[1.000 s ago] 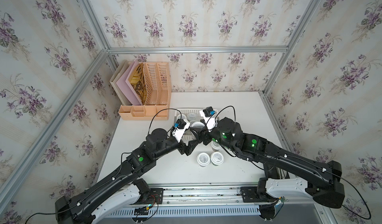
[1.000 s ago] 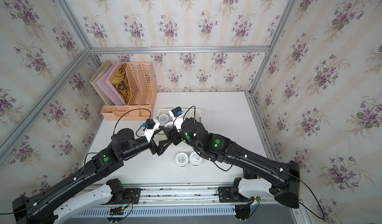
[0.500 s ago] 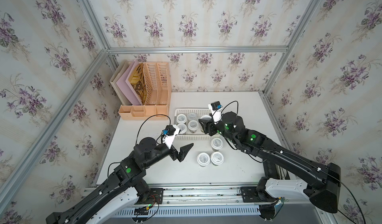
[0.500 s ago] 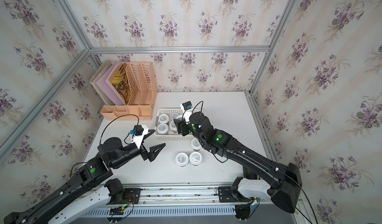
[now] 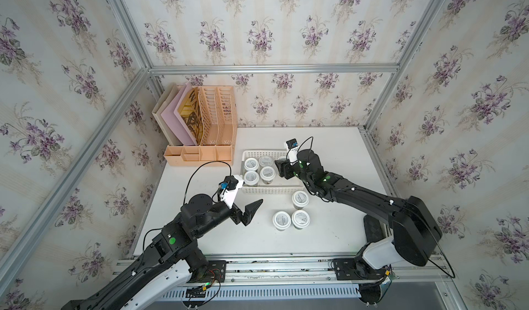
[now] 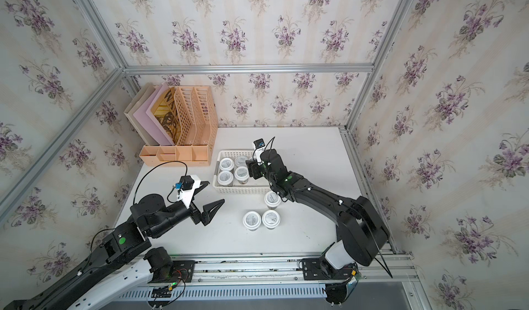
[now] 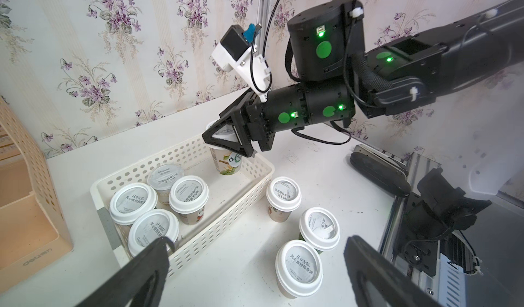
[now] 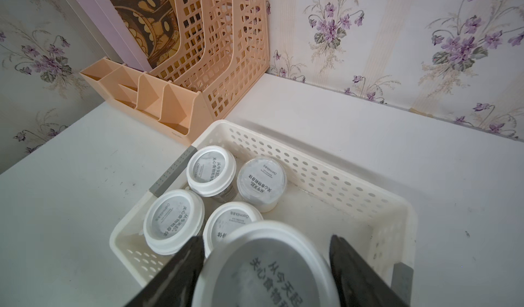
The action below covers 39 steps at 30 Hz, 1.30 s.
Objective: Put the yogurt in the basket
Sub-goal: Place the yogurt in the basket.
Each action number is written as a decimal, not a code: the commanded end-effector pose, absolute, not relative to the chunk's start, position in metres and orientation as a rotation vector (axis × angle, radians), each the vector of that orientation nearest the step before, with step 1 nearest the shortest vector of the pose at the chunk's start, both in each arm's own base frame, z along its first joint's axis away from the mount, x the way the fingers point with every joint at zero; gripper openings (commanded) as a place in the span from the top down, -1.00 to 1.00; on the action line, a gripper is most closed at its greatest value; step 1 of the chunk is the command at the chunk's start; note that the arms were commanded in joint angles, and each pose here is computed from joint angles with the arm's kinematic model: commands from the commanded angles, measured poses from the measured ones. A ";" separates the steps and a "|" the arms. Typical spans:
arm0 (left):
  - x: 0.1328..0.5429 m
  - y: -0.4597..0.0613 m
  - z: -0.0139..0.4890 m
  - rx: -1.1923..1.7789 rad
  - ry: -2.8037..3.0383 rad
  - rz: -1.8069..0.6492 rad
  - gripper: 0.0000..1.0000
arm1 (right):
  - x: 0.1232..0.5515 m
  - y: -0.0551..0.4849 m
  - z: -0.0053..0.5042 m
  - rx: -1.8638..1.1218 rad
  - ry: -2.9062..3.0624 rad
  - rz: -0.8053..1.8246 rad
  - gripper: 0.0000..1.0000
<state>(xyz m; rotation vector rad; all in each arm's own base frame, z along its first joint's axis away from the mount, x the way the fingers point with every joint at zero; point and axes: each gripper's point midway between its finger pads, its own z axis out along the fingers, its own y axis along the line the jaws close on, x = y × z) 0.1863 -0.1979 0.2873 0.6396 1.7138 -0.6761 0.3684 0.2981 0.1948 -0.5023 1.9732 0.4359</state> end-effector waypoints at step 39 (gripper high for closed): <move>0.200 -0.205 0.289 0.660 1.720 -0.617 -0.99 | 0.460 0.306 0.127 -0.426 1.861 0.418 -0.62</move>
